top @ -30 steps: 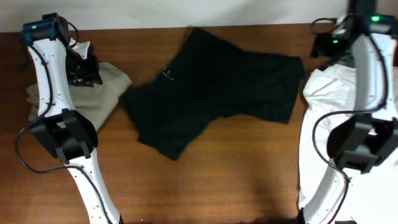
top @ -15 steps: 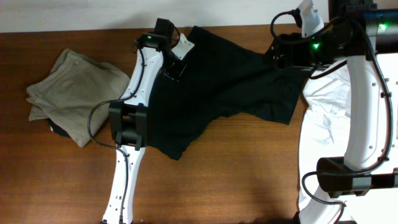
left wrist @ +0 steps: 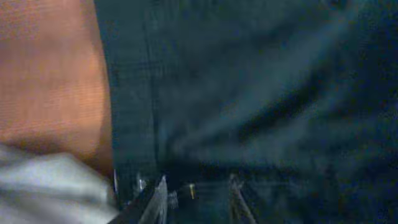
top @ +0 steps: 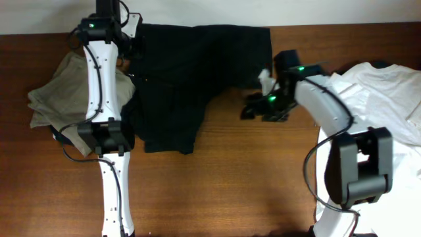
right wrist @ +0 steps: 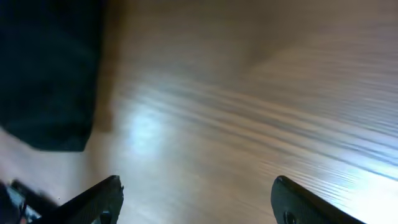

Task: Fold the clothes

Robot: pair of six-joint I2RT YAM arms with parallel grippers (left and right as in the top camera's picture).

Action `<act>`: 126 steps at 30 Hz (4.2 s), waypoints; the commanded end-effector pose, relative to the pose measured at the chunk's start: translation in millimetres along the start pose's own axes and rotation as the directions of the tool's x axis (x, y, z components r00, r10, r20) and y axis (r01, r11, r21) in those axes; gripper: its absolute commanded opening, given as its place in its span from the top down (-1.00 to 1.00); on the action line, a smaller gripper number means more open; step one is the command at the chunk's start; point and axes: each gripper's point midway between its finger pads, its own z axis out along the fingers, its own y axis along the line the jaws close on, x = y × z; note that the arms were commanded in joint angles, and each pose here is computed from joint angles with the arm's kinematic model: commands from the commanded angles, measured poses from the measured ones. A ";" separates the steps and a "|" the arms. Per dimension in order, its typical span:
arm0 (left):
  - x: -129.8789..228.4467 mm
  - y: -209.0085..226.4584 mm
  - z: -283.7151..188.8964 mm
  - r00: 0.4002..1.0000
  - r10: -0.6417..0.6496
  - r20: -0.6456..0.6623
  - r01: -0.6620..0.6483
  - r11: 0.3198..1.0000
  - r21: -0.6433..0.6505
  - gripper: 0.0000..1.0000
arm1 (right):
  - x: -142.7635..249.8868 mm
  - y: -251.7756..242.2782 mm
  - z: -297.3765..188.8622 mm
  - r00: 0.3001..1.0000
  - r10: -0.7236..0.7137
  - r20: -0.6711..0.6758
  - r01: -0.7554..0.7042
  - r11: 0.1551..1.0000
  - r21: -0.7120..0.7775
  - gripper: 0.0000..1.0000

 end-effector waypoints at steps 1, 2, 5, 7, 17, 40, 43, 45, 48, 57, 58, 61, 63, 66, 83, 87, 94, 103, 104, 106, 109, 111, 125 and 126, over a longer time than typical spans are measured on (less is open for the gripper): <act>-20.4 -15.6 -138.7 0.984 0.074 0.159 -0.061 0.994 -0.085 0.23 | 14.4 47.2 15.0 0.991 -0.133 -0.027 0.131 0.989 -0.062 -0.61; -11.1 -15.8 -177.2 0.983 0.077 0.167 -0.054 0.989 -0.141 0.22 | 20.7 60.5 21.5 0.986 -0.163 -0.042 0.160 0.985 -0.067 -0.61; 7.1 -43.1 -293.6 0.945 0.103 0.311 -0.051 0.984 -0.171 0.12 | 33.7 81.5 31.4 0.980 -0.182 -0.074 0.177 0.981 -0.078 -0.62; 49.9 -52.4 -356.8 0.938 0.108 0.329 -0.031 0.973 -0.229 0.10 | 41.9 100.4 46.3 0.971 -0.222 -0.089 0.215 0.973 -0.082 -0.62; 191.8 -52.9 -147.7 0.980 -0.040 -0.197 0.041 0.999 0.001 -0.13 | 42.2 162.9 152.1 0.943 -0.333 -0.010 0.331 0.940 -0.080 -0.62; 314.3 -128.7 -47.0 0.906 0.089 -0.414 -0.006 0.980 0.198 -0.24 | 31.5 -31.6 -47.9 0.942 0.284 -0.178 -0.250 0.950 0.189 -0.97; 331.5 -125.9 -35.2 0.903 0.088 -0.421 -0.004 0.981 0.196 -0.13 | 51.1 -37.0 -26.2 0.920 0.309 -0.241 -0.273 0.947 0.170 -0.97; 328.3 -123.6 -21.4 0.927 0.086 -0.366 -0.016 0.982 0.190 0.16 | 59.3 -39.2 -21.3 0.916 0.299 -0.269 -0.261 0.951 0.168 -0.98; 300.0 -110.1 -8.3 0.968 0.029 -0.250 -0.001 0.993 0.115 0.99 | 73.3 -31.6 -7.0 0.900 0.293 -0.323 -0.278 0.956 0.092 -0.97; 283.8 -95.8 -16.8 0.971 -0.059 -0.231 0.086 0.990 0.108 0.99 | 56.4 4.8 91.0 0.987 0.067 -0.143 -0.057 0.996 0.074 -0.61; 284.3 -95.8 -17.0 0.971 -0.060 -0.233 0.087 0.990 0.108 0.99 | 54.2 5.6 91.2 0.989 0.062 -0.135 -0.053 0.996 0.072 -0.13; 284.3 -95.8 -17.0 0.971 -0.059 -0.233 0.087 0.990 0.108 0.99 | 45.8 -44.6 56.8 0.992 0.073 -0.106 -0.027 0.923 0.384 0.92; 284.4 -95.7 -16.9 0.971 -0.056 -0.233 0.083 0.991 0.108 0.99 | 16.3 -74.1 -24.0 0.999 0.014 -0.041 0.020 0.703 0.710 0.92; 284.6 -95.8 -17.0 0.971 -0.056 -0.234 0.083 0.991 0.108 0.99 | -28.3 -66.2 -167.7 0.979 -0.114 0.171 -0.128 0.308 0.943 0.92; 255.3 -244.1 -38.5 0.982 0.004 -0.189 0.098 0.843 0.529 -0.11 | 2.0 -99.8 -140.9 0.952 0.290 0.094 -0.292 0.782 0.550 -0.86; 284.6 -272.9 -3.0 0.929 -0.044 -0.367 0.249 0.809 0.533 -0.11 | 2.8 -97.9 -139.7 0.952 0.293 0.088 -0.293 0.789 0.541 -0.86; 308.9 -213.0 24.8 0.777 -0.290 -0.559 0.517 0.800 0.304 0.99 | 4.8 -98.1 -140.2 0.954 0.291 0.078 -0.285 0.788 0.546 -0.86; 264.3 -183.7 -14.3 0.829 -0.238 -0.507 0.517 0.674 0.528 0.49 | 1.7 -99.0 -140.4 0.958 0.274 0.081 -0.273 0.793 0.544 -0.92; 271.9 -206.1 -12.9 0.830 -0.189 -0.525 0.493 0.690 0.530 0.38 | 1.7 -99.0 -140.4 0.958 0.274 0.081 -0.273 0.793 0.544 -0.92; 289.5 -231.4 -2.1 0.799 -0.189 -0.570 0.487 0.760 0.430 0.19 | 1.8 -99.0 -140.4 0.958 0.275 0.081 -0.273 0.793 0.544 -0.92; 297.5 -250.6 2.0 0.800 -0.166 -0.577 0.462 0.784 0.414 -0.05 | 1.7 -99.0 -140.4 0.958 0.274 0.081 -0.273 0.793 0.544 -0.92; 298.0 -255.5 4.8 0.801 -0.169 -0.574 0.460 0.787 0.410 -0.05 | 1.7 -99.0 -140.4 0.958 0.274 0.081 -0.273 0.793 0.544 -0.92; 316.2 -153.9 34.7 0.740 -0.337 -0.582 0.459 0.885 0.072 0.99 | 7.2 -98.5 -140.8 0.957 0.282 0.061 -0.268 0.792 0.549 -0.90; 313.8 -134.0 33.0 0.764 -0.323 -0.559 0.387 0.922 -0.003 0.99 | 7.3 -98.5 -140.8 0.957 0.283 0.060 -0.268 0.792 0.549 -0.90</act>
